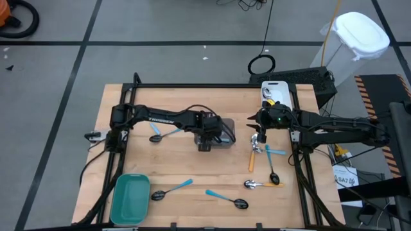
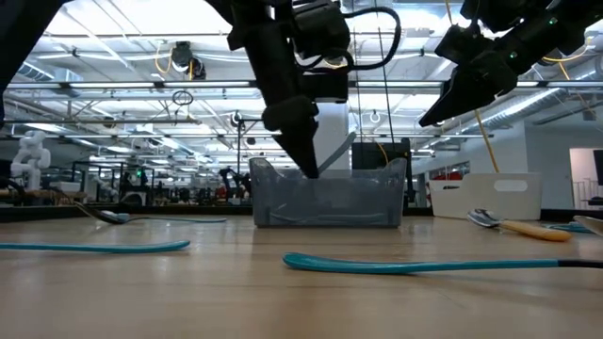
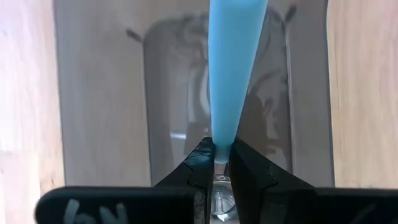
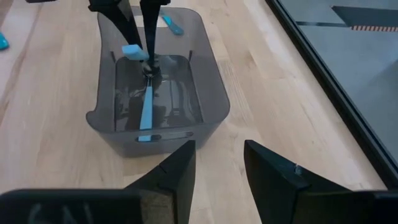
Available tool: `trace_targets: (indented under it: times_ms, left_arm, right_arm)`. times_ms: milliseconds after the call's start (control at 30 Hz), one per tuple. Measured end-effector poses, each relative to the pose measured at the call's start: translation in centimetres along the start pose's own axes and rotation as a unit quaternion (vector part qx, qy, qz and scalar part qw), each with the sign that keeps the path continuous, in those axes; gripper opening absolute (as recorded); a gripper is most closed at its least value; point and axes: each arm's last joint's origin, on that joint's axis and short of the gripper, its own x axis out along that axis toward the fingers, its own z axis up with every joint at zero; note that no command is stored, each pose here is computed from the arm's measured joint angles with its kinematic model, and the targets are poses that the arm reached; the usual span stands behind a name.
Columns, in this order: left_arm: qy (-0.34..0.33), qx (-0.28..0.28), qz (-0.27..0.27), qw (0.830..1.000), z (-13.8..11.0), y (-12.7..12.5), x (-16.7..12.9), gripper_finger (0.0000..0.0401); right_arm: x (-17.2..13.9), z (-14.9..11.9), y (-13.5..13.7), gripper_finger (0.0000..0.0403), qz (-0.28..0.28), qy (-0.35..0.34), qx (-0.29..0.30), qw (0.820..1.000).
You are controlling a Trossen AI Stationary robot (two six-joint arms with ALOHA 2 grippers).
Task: Sort silverware by color (type)
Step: Put the top right light blue spoon into the black bin, then put the left light blue spoon into the black bin
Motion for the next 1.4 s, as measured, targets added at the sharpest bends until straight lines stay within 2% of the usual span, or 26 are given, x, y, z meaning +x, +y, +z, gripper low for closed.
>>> trace_targets:
  times_ms: [267,700,800,967,1067,1167,1400]
  left_arm:
    - [0.014,-0.003,-0.003,1.000,-0.2,-0.2,1.0,0.0042]
    - [-0.002,-0.015,0.003,1.000,0.1,-0.1,1.7,0.0044]
    - [-0.001,-0.025,0.011,1.000,0.1,-0.1,1.7,0.0068]
    - [0.002,-0.033,0.033,0.999,0.1,0.0,1.7,0.0135]
    - [0.001,-0.043,0.042,0.998,0.1,0.1,1.6,0.0162]
    - [0.000,-0.049,0.041,0.998,0.1,0.2,0.9,0.0169]
    - [-0.041,-0.032,0.039,0.998,0.7,-0.4,-3.3,0.0170]
  right_arm:
    - [0.0,0.0,0.0,0.0132,0.000,0.000,0.000,1.000]
    - [0.0,0.0,0.0,0.0132,0.000,0.000,0.000,1.000]
    - [0.0,0.0,0.0,0.0132,0.000,0.000,0.000,1.000]
    - [0.0,0.0,0.0,0.0132,0.000,0.000,0.000,1.000]
    - [0.0,0.0,0.0,0.0132,0.000,0.000,0.000,1.000]
    - [0.0,0.0,0.0,0.0132,0.000,0.001,-0.001,1.000]
    - [0.0,0.0,0.0,0.0132,0.000,0.002,-0.001,1.000]
